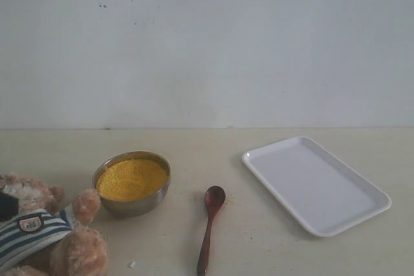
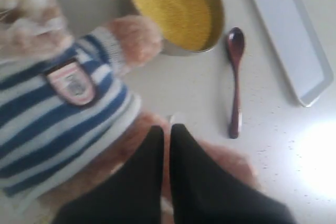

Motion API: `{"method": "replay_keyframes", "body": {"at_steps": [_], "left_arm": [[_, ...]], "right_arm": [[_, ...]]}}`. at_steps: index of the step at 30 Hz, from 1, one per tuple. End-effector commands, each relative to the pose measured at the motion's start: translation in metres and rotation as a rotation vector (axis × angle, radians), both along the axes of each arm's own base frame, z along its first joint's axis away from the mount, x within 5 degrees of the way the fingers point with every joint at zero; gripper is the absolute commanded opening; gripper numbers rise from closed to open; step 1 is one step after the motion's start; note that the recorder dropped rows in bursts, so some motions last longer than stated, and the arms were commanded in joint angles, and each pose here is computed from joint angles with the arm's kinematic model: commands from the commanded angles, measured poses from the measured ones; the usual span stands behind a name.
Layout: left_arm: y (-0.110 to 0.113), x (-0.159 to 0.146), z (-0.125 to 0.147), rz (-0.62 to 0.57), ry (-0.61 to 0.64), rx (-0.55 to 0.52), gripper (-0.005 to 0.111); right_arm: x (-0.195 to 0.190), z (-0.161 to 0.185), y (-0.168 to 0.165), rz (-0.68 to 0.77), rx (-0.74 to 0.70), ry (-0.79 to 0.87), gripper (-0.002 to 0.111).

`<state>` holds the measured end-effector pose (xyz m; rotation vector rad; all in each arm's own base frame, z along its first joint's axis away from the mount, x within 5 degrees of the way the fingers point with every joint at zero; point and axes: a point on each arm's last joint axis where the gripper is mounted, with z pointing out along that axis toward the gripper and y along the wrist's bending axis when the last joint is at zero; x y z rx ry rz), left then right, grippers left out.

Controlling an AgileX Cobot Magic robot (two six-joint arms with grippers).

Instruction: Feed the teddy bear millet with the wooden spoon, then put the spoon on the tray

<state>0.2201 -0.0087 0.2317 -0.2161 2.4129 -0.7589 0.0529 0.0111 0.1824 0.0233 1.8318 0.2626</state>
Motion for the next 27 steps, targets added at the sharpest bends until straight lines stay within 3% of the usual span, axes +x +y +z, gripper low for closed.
{"method": "replay_keyframes", "body": {"at_steps": [1, 5, 8, 11, 15, 19, 20, 24, 27], "left_arm": [[0.016, -0.017, -0.022, 0.029, 0.020, 0.004, 0.004], [0.023, -0.021, -0.030, 0.101, 0.026, 0.002, 0.004], [0.024, -0.020, -0.031, 0.035, -0.027, 0.088, 0.004], [0.023, -0.020, -0.031, 0.009, -0.046, 0.106, 0.008], [0.024, -0.020, -0.031, 0.011, -0.046, 0.111, 0.040], [0.024, -0.024, -0.036, 0.026, 0.008, 0.109, 0.100], [0.024, -0.026, -0.038, 0.042, 0.025, 0.091, 0.110], [0.020, -0.034, -0.048, 0.085, 0.065, 0.040, 0.109], [0.025, -0.037, -0.058, 0.188, 0.066, 0.060, 0.109]], "right_arm": [[0.000, 0.002, 0.000, -0.004, -0.003, -0.017, 0.000], [0.000, 0.002, 0.000, -0.004, -0.003, -0.017, 0.000], [0.000, 0.002, 0.000, -0.004, -0.003, -0.017, 0.000], [0.000, 0.002, 0.000, -0.004, -0.003, -0.017, 0.000], [0.000, 0.002, 0.000, -0.004, -0.003, -0.017, 0.000], [0.000, 0.002, 0.000, -0.004, -0.003, -0.017, 0.000], [0.000, 0.002, 0.000, -0.004, -0.003, -0.017, 0.000], [0.000, 0.002, 0.000, -0.004, -0.003, -0.017, 0.000], [0.000, 0.002, 0.000, -0.004, -0.003, -0.017, 0.000]]}}
